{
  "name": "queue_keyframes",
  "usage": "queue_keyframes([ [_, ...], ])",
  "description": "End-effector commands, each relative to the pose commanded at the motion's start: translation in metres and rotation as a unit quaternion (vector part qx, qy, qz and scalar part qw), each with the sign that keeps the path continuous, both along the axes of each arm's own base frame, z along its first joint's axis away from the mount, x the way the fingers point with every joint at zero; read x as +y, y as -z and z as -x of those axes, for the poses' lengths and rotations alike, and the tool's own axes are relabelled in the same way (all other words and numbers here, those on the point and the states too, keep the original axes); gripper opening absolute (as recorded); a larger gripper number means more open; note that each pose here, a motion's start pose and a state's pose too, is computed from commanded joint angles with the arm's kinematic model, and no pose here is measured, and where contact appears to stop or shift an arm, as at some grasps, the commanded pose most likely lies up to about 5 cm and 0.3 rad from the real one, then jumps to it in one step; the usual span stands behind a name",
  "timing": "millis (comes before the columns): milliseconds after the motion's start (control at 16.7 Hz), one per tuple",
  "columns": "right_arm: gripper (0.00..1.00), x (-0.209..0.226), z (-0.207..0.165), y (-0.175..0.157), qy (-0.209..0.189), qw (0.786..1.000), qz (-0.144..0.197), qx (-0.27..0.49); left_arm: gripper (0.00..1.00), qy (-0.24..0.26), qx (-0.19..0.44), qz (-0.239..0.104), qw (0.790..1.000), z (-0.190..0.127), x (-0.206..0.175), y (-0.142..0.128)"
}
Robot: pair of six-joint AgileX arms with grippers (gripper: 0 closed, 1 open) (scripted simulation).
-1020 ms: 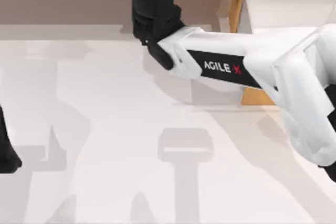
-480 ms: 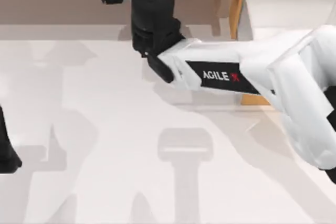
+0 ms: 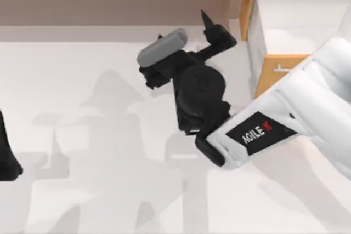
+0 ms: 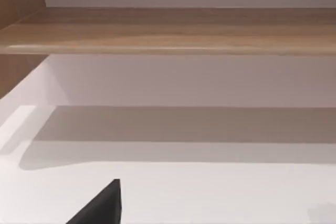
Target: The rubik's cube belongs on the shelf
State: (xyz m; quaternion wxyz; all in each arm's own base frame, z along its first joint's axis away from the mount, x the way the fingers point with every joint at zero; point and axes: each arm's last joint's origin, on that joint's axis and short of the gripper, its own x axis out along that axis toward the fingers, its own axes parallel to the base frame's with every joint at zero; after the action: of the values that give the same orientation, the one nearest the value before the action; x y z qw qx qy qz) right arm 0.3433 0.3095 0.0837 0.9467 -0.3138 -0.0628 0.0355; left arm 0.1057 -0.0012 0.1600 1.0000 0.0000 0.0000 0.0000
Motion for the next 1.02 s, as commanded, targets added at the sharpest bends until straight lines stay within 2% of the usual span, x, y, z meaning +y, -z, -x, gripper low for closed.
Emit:
queue_keyframes([
  [240, 1.0, -0.067, 0.068, 0.02, -0.009, 0.982, 0.191, 0.001, 1.0, 0.0, 0.0, 0.0, 1.0, 0.0, 0.0, 0.0],
  [480, 1.0, -0.134, 0.11, 0.015, 0.004, 0.946, 0.325, -0.001, 1.0, 0.0, 0.0, 0.0, 1.0, 0.0, 0.0, 0.0],
  [720, 1.0, -0.193, 0.121, 0.01, 0.048, 0.91, 0.411, 0.023, 1.0, 0.0, 0.0, 0.0, 1.0, 0.0, 0.0, 0.0],
  [840, 1.0, -0.214, 0.12, 0.006, 0.067, 0.898, 0.433, 0.029, 1.0, 0.0, 0.0, 0.0, 1.0, 0.0, 0.0, 0.0],
  [1020, 1.0, -0.231, 0.115, -0.002, 0.081, 0.892, 0.444, 0.024, 1.0, 0.0, 0.0, 0.0, 1.0, 0.0, 0.0, 0.0],
])
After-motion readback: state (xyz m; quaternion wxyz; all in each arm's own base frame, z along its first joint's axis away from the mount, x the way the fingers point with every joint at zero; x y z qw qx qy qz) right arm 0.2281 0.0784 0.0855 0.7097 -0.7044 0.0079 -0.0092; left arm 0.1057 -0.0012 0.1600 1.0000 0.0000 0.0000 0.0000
